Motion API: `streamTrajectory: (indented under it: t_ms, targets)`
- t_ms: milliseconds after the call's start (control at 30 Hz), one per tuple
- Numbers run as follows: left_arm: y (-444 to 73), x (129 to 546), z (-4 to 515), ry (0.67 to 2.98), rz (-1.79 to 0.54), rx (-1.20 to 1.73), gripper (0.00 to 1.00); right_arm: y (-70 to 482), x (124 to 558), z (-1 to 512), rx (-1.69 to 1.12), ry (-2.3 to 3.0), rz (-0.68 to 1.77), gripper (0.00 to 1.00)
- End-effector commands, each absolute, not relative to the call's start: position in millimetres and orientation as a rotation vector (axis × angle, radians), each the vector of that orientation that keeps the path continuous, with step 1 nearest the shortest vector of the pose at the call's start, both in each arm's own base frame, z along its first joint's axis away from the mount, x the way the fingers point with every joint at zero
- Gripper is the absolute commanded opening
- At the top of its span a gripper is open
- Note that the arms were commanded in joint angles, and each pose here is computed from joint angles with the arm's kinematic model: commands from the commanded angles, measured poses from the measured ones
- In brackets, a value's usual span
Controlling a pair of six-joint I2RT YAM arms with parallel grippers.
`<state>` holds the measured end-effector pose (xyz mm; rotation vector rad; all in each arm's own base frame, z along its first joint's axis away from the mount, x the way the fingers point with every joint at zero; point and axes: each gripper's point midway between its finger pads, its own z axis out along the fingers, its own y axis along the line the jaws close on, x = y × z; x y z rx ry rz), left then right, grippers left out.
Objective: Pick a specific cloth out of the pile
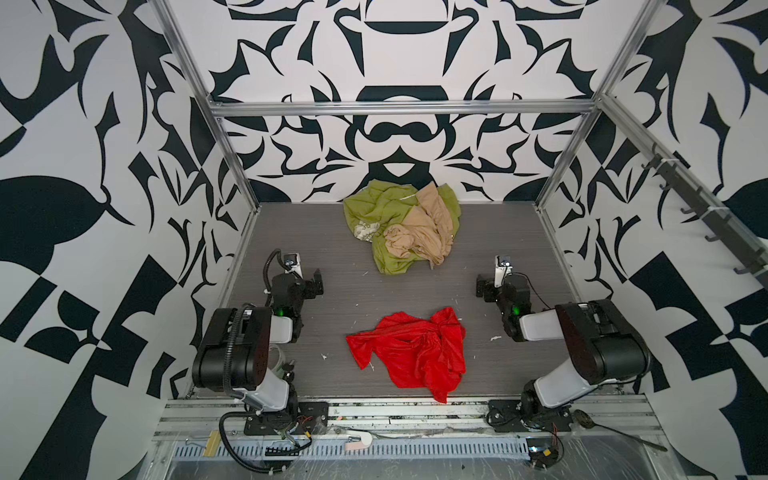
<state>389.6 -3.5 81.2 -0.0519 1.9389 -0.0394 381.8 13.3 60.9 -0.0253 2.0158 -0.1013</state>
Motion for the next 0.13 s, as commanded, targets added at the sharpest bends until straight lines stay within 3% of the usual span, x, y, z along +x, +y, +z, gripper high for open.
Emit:
streamTrajectory:
  t_ms: [0, 100]
  targets:
    - [-1.2, 393.2, 87.6, 1.910, -0.035, -0.068, 0.99, 15.9, 391.4, 77.4, -0.021, 1.967, -0.073, 0.99]
    - [-1.2, 392.7, 87.7, 1.910, -0.035, -0.066, 0.99, 15.5, 391.1, 77.1, -0.024, 1.967, -0.068, 0.99]
